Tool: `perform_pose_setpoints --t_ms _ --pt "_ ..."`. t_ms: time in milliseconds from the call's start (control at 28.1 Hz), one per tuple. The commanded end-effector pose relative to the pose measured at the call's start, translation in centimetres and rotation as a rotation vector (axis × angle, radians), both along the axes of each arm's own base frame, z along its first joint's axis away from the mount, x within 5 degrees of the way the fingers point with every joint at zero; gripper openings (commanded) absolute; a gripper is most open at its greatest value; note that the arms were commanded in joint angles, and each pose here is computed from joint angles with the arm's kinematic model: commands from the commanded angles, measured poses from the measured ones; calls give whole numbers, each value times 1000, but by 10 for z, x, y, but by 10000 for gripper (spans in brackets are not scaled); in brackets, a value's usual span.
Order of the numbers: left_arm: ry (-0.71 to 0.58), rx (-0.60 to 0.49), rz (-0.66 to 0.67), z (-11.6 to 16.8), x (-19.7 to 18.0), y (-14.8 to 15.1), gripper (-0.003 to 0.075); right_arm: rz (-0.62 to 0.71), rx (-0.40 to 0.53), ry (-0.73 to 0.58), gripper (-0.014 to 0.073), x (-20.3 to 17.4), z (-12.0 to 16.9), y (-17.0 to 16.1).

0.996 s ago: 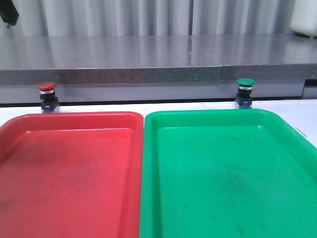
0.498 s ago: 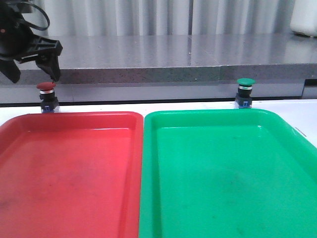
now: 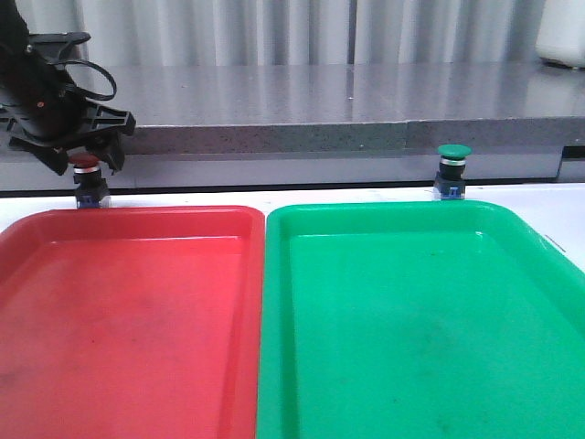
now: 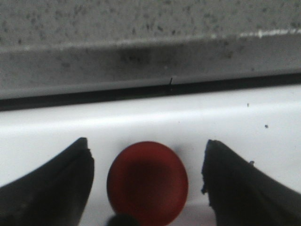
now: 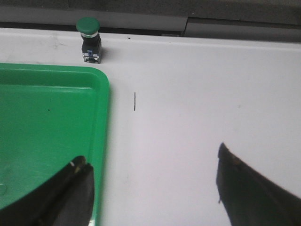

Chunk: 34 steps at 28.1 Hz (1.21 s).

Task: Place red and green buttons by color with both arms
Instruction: 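Move the left gripper down onto the red push-button and close it, then lift the red push-button with the left gripper toward the red tray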

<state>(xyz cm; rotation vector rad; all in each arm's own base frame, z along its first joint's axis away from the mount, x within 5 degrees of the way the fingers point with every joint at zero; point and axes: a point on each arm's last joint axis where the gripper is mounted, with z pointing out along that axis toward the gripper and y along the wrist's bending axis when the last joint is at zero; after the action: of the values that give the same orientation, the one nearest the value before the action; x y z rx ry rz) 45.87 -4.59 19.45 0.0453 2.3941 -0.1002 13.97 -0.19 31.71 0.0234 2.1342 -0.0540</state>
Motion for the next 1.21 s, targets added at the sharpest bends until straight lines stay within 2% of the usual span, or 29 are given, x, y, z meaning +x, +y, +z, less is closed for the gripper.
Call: perform_pose_setpoints --t_ms 0,71,213,462,604,747,960,1173 --pt "-150 -28 7 39 3 -3 304 8 -10 -99 561 4 15 0" --pt "-140 -27 6 38 3 -3 279 8 -10 -99 561 4 15 0" --pt "-146 -28 5 47 0 -3 281 8 -10 -99 561 4 15 0" --pt "-213 -40 -1 111 -29 -1 281 8 -10 -99 561 4 15 0" --pt "-193 -83 -5 146 -64 -1 281 8 -10 -99 561 4 15 0" --pt "-222 -64 -57 164 -107 -7 281 8 -10 -99 561 4 15 0" --pt "-212 -59 -155 166 -178 -22 281 8 -10 -99 561 4 15 0" --pt "-167 -63 -248 139 -221 -37 281 8 -10 -99 561 4 15 0"
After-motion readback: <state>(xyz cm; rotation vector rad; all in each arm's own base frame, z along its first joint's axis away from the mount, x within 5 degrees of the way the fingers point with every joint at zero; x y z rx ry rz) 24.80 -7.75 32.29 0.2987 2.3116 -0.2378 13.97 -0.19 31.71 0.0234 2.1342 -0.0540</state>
